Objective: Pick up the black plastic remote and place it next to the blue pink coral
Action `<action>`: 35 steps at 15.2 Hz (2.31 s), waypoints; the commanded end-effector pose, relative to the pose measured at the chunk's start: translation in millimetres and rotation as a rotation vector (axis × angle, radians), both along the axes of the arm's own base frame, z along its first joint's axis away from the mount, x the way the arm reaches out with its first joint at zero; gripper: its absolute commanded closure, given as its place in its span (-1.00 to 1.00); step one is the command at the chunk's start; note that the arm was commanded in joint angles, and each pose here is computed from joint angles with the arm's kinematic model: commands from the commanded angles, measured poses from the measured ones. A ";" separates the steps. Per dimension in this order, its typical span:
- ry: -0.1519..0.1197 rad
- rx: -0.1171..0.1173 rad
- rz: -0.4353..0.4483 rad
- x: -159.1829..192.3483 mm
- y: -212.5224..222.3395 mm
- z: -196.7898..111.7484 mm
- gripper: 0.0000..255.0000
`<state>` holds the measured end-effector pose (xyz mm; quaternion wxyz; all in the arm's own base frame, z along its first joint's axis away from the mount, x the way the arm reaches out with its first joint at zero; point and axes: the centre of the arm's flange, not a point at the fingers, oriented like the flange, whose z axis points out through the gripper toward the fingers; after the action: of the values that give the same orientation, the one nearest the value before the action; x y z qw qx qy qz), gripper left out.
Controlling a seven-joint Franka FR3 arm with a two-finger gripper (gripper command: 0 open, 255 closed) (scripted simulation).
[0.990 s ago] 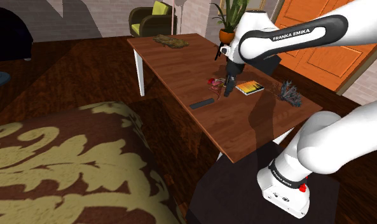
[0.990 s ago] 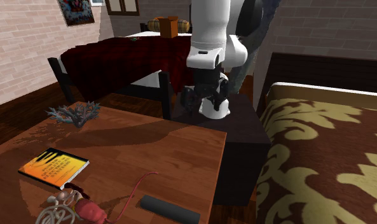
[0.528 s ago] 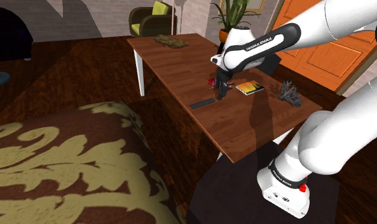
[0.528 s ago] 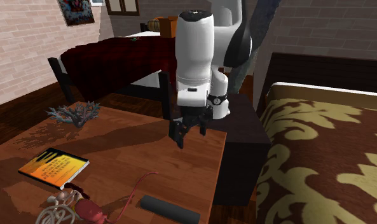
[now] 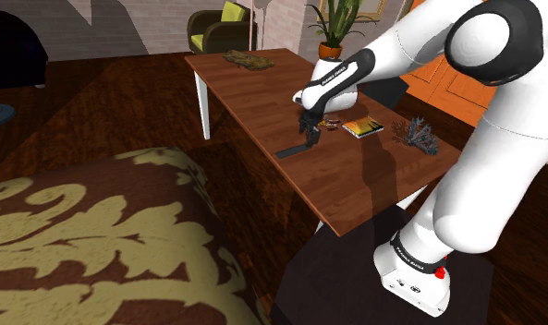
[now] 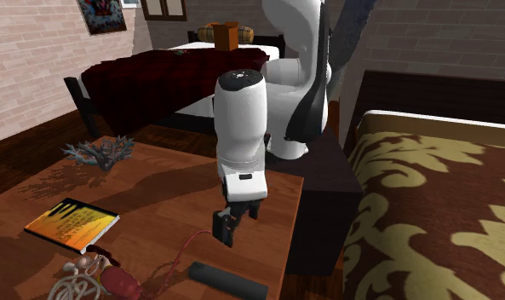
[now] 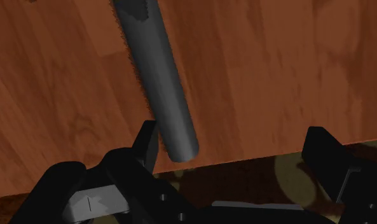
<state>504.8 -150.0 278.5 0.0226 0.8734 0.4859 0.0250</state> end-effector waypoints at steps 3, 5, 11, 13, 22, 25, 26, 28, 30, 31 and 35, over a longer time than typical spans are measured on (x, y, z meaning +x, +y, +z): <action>-0.007 -0.011 0.132 36.1 -7.4 -41.5 -1.00; -0.010 -0.016 0.195 53.8 -10.0 -60.2 -1.00; -0.011 -0.018 0.211 60.6 -11.0 -91.5 -1.00; -0.011 -0.018 0.211 61.5 -11.1 -102.0 -1.00; -0.011 -0.018 0.211 61.7 -11.2 -104.9 1.00; -0.011 -0.018 0.211 61.9 -11.0 -104.9 1.00; -0.011 -0.018 0.211 62.0 -10.7 -105.1 1.00; -0.011 -0.018 0.211 61.6 -11.0 -104.9 1.00; -0.011 -0.018 0.211 61.7 -11.2 -105.1 1.00; -0.011 -0.018 0.211 61.7 -11.2 -105.0 1.00; -0.011 -0.018 0.211 61.7 -11.2 -83.9 1.00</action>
<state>567.0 -161.2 189.4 0.0300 0.8169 0.5754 0.0277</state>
